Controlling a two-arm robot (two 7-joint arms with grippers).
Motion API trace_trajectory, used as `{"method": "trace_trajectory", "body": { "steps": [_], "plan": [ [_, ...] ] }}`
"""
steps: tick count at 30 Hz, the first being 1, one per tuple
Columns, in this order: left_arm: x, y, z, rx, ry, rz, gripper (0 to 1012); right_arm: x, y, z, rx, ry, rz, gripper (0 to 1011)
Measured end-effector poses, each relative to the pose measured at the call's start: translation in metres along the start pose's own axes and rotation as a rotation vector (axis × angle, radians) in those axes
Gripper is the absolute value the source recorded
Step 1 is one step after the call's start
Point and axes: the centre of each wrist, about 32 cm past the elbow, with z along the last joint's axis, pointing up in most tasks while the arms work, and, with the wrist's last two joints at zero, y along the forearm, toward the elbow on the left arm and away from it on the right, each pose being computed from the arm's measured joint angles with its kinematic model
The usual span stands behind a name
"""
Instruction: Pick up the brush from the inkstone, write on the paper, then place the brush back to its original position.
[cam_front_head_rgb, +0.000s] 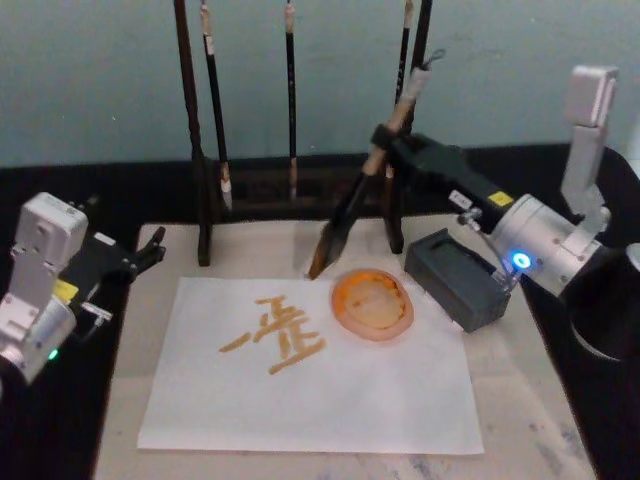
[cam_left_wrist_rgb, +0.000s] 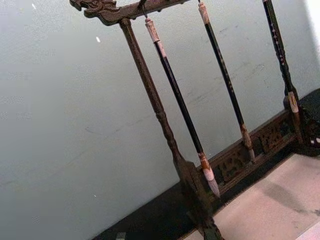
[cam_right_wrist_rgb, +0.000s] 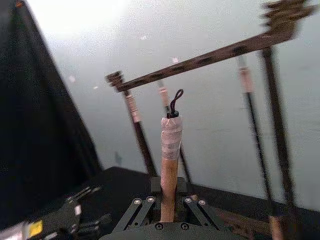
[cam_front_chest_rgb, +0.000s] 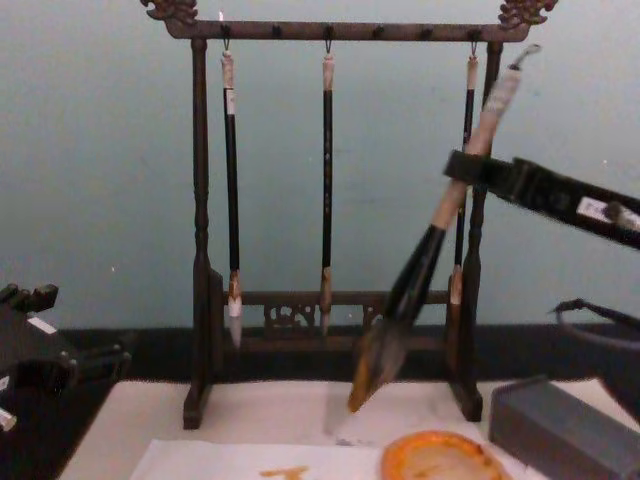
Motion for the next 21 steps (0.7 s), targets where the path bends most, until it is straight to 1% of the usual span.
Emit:
{"method": "trace_trajectory", "body": {
  "steps": [3,4,11,21],
  "plan": [
    [0.0000,0.0000,0.0000,0.000,0.000,0.000,1009,-0.002,0.004,-0.001,-0.011,-0.020,0.033,172],
    [0.0000,0.0000,0.0000,0.000,0.000,0.000,1010,-0.003,0.006,-0.001,-0.018,-0.030,0.054,172],
    [0.0000,0.0000,0.0000,0.000,0.000,0.000,1010,-0.012,0.016,-0.007,-0.045,-0.059,0.141,172],
    [0.0000,0.0000,0.0000,0.000,0.000,0.000,1010,-0.021,0.028,-0.018,-0.077,-0.074,0.205,172]
  ]
}}
